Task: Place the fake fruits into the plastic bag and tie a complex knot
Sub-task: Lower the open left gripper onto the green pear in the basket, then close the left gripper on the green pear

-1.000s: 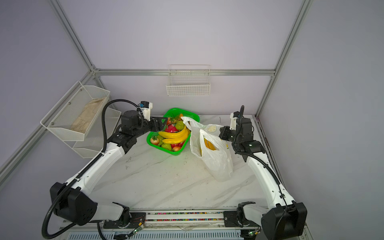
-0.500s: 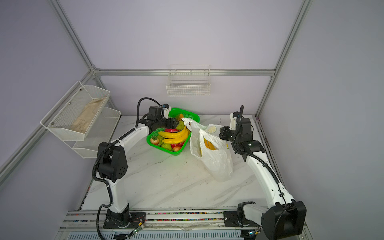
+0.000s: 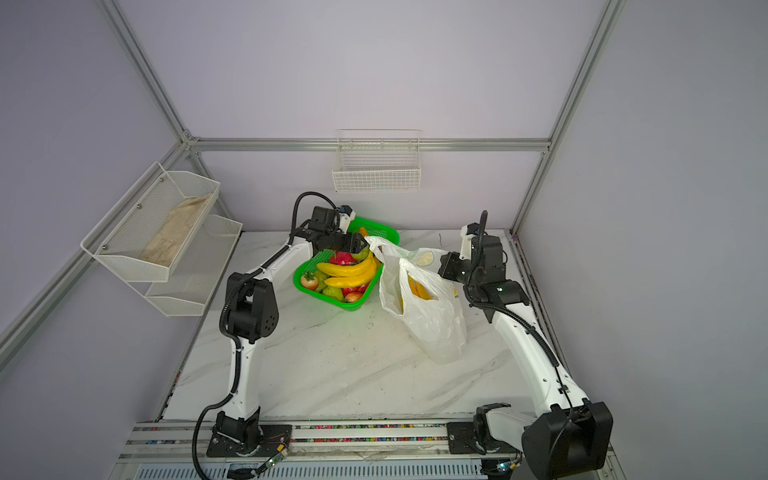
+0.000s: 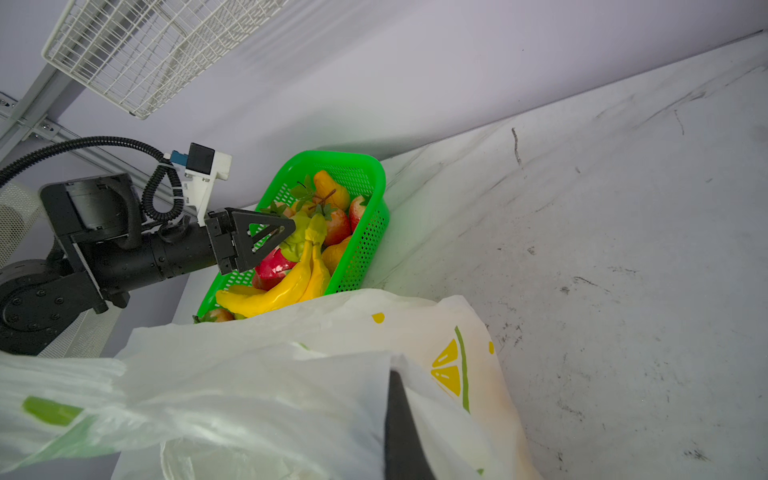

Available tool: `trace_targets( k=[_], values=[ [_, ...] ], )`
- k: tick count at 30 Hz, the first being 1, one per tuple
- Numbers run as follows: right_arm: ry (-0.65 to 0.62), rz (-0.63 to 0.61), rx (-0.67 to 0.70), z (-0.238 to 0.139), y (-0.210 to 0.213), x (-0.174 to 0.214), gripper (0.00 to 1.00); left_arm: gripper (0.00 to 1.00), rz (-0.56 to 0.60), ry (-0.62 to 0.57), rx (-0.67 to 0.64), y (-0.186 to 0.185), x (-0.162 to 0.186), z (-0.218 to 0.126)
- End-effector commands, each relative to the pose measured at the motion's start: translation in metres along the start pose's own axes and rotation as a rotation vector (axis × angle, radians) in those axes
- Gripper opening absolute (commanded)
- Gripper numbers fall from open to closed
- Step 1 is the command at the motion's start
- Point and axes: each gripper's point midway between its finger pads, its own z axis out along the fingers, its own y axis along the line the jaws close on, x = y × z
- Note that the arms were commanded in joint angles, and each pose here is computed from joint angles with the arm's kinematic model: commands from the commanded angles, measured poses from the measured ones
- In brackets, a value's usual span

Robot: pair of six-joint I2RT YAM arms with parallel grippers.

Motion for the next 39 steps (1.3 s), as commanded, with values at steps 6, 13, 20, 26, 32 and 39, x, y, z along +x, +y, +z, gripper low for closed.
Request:
trace_targets(
  k=[6,13,20,26,32,39],
  values=[
    [-0.025,-0.017,0.011,-0.002,0.000,-0.008,0.00,0.77,0.091,-0.046,0.004,-0.014,-0.028,-0.005],
    [-0.017,-0.020,0.013,0.000,-0.002,-0.005,0.00,0.78,0.119,-0.001,-0.006,-0.012,-0.015,0.006],
    [-0.014,-0.018,0.013,0.000,-0.003,-0.002,0.00,0.79,0.141,0.041,-0.022,-0.009,-0.004,0.016],
    [-0.008,-0.010,0.013,0.001,-0.004,-0.001,0.00,0.78,0.148,0.054,-0.025,-0.010,0.000,0.018],
    [-0.008,-0.009,0.013,0.001,-0.004,-0.001,0.00,0.64,0.158,0.022,-0.041,-0.013,-0.014,0.005],
    [-0.016,-0.007,0.009,-0.001,-0.002,-0.003,0.00,0.50,0.134,-0.064,-0.021,-0.027,-0.034,-0.024]
  ],
)
